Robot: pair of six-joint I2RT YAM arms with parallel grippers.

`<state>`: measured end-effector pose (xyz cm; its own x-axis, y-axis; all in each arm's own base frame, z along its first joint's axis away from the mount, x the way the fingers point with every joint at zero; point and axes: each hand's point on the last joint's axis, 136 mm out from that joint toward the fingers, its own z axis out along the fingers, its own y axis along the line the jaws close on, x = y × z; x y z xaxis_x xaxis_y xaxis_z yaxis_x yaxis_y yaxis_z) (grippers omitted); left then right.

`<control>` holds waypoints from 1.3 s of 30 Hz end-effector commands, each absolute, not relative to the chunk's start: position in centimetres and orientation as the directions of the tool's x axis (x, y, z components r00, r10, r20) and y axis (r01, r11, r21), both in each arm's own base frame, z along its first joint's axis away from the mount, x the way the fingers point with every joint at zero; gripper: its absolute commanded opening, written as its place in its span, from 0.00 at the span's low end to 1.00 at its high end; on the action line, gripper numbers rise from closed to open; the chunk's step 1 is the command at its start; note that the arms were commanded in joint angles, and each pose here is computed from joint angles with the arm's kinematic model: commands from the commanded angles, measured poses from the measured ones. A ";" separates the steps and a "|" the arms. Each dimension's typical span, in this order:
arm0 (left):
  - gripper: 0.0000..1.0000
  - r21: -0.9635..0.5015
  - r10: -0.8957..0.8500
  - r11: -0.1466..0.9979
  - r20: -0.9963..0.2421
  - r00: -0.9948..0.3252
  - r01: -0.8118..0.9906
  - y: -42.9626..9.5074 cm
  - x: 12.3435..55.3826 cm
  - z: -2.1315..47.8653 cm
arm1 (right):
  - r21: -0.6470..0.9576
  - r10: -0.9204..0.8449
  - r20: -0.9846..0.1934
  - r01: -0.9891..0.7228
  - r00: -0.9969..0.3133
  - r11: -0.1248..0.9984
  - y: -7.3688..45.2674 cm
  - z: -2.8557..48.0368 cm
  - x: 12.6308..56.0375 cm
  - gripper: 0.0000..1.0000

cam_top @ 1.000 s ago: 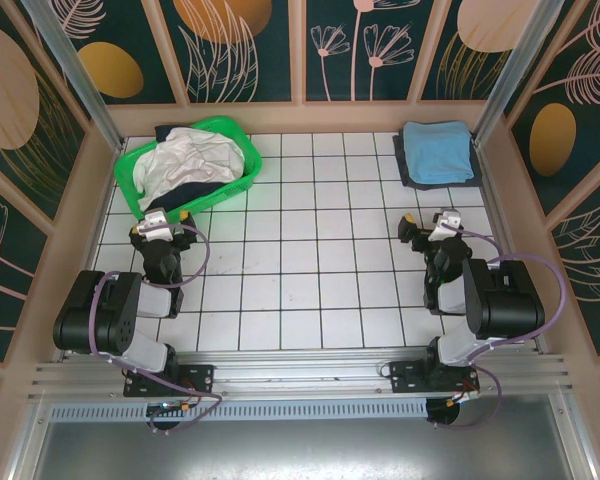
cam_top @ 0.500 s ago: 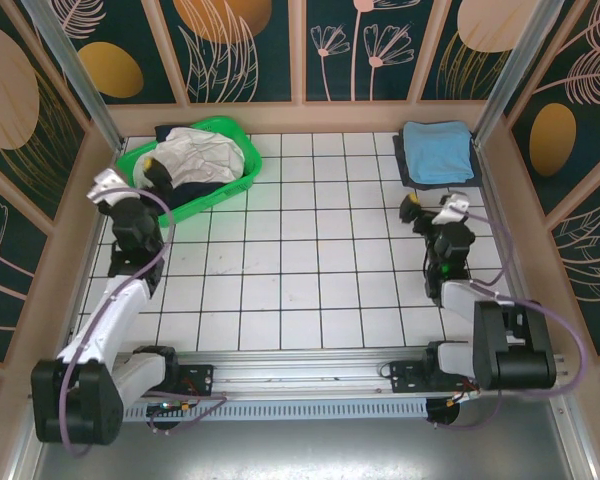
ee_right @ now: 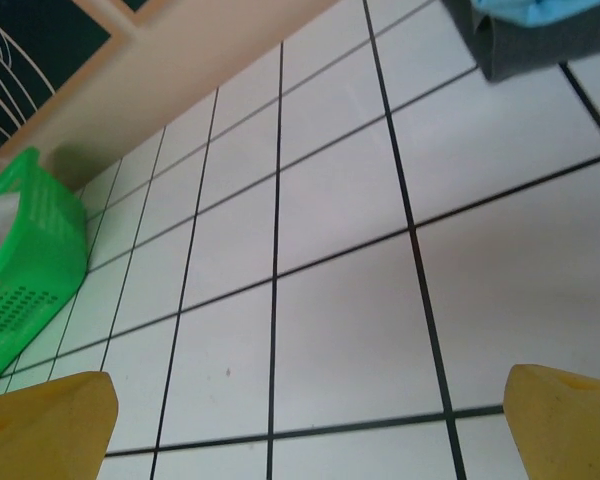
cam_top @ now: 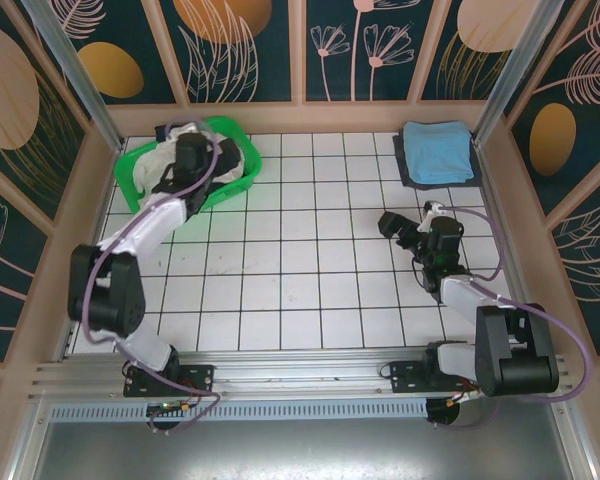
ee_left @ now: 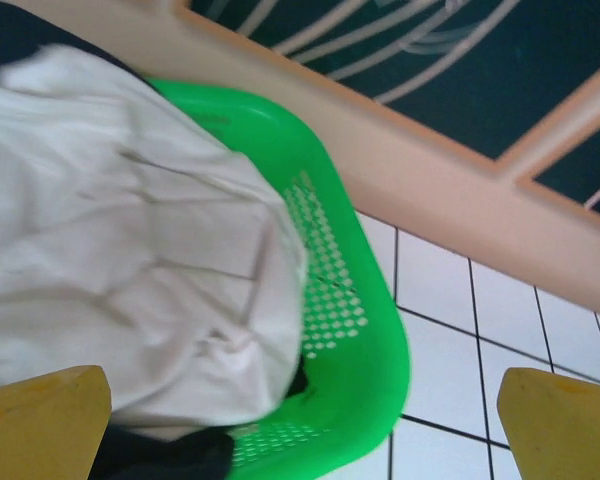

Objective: Fold and stack the t-shirts

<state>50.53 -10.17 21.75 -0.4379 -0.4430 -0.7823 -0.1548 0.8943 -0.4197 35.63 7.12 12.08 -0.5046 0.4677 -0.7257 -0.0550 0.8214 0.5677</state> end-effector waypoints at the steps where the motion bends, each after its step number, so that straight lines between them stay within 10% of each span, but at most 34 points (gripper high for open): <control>1: 0.99 -0.345 -0.360 0.929 -0.748 -0.557 -0.137 -13.4 52.5 18.5 | 0.590 0.465 -0.692 -0.061 -0.552 0.805 8.1 11.9 35.4 0.99; 12: 0.66 -0.213 -0.267 0.962 -0.630 -0.729 -0.169 -20.1 59.1 9.1 | 0.562 0.434 -0.697 -0.058 -0.570 0.825 8.0 11.7 33.9 0.99; 26: 0.23 -0.351 -0.212 0.936 -0.564 -0.798 -0.001 -28.3 52.9 9.3 | 0.542 0.459 -0.703 0.010 -0.543 0.841 6.5 12.5 34.1 0.99; 39: 0.31 -0.428 -0.184 0.901 -0.540 -0.821 0.079 -34.2 49.3 10.0 | 0.591 0.481 -0.659 -0.002 -0.578 0.807 7.5 11.8 34.3 0.99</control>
